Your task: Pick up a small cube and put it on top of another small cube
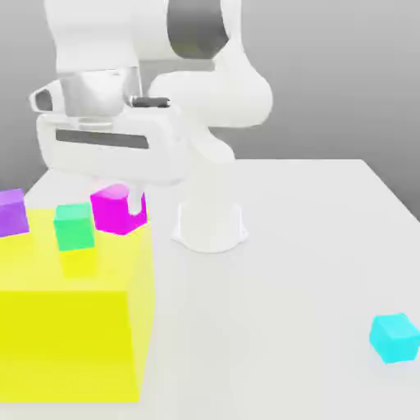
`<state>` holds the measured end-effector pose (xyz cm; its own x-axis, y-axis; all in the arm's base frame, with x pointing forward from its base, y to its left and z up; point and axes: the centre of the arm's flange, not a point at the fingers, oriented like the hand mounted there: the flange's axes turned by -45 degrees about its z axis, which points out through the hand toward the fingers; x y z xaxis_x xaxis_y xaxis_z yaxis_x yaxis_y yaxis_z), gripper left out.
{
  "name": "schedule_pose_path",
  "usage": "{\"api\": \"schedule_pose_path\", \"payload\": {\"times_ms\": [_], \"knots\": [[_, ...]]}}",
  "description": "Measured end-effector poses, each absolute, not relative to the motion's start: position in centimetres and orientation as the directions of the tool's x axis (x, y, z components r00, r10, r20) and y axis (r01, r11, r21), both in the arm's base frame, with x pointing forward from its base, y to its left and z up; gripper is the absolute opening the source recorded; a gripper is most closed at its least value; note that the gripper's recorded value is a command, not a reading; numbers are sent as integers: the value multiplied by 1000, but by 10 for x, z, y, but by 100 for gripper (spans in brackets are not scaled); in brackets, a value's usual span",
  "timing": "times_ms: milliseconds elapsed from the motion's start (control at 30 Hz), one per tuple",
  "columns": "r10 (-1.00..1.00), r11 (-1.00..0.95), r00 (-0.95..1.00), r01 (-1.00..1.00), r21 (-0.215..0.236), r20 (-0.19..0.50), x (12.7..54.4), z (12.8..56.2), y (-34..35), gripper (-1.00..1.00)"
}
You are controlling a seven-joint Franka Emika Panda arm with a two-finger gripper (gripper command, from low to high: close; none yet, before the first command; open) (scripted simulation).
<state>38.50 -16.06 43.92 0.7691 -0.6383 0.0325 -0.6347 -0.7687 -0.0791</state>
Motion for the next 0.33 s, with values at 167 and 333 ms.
{"api": "schedule_pose_path", "payload": {"times_ms": [167,333], "knots": [[-754,-656,656,-754,-10,0,352,423,-195,-100],[-758,-652,652,-758,-7,-1,351,395,-196,100]]}}
